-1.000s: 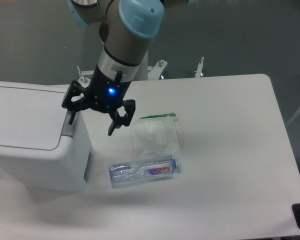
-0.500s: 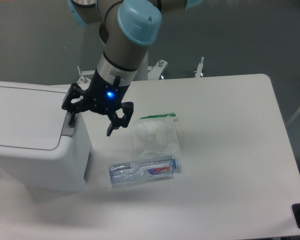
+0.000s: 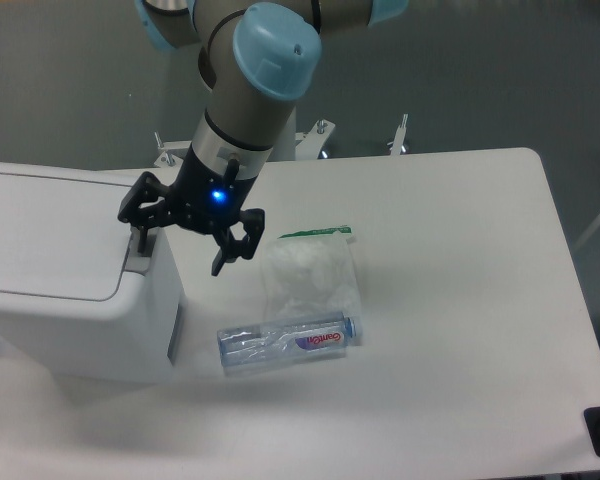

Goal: Open the trash can

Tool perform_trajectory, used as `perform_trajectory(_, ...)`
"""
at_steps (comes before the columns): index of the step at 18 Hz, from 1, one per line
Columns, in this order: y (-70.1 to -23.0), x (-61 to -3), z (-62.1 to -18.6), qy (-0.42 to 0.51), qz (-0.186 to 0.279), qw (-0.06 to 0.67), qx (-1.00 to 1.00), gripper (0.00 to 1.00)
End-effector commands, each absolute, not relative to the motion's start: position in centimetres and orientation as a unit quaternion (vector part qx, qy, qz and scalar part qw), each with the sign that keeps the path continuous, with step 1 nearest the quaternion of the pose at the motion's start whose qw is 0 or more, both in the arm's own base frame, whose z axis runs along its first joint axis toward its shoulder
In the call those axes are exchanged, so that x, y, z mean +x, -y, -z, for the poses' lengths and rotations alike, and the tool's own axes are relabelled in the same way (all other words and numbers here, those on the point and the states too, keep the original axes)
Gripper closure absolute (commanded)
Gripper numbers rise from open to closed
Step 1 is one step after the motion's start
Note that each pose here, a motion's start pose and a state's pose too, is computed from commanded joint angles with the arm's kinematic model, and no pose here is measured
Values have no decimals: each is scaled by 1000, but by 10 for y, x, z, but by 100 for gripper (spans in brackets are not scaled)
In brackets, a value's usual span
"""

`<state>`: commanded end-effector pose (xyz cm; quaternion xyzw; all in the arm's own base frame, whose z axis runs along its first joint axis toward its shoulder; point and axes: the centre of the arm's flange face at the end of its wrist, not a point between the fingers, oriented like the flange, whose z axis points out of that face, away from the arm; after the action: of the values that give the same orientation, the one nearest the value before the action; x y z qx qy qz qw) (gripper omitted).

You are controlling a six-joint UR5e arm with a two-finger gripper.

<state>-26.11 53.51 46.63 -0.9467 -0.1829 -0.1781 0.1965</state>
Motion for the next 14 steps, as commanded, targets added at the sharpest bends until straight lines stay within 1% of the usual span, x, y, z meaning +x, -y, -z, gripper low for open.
perform_trajectory(7,-535,-270,-479,183,171,207,-946,0)
perform_trajectory(11,-519,-304,-494,178,146,231,-945,0)
perform_trajectory(14,-498,-335,-488,191,135,236,-943,0)
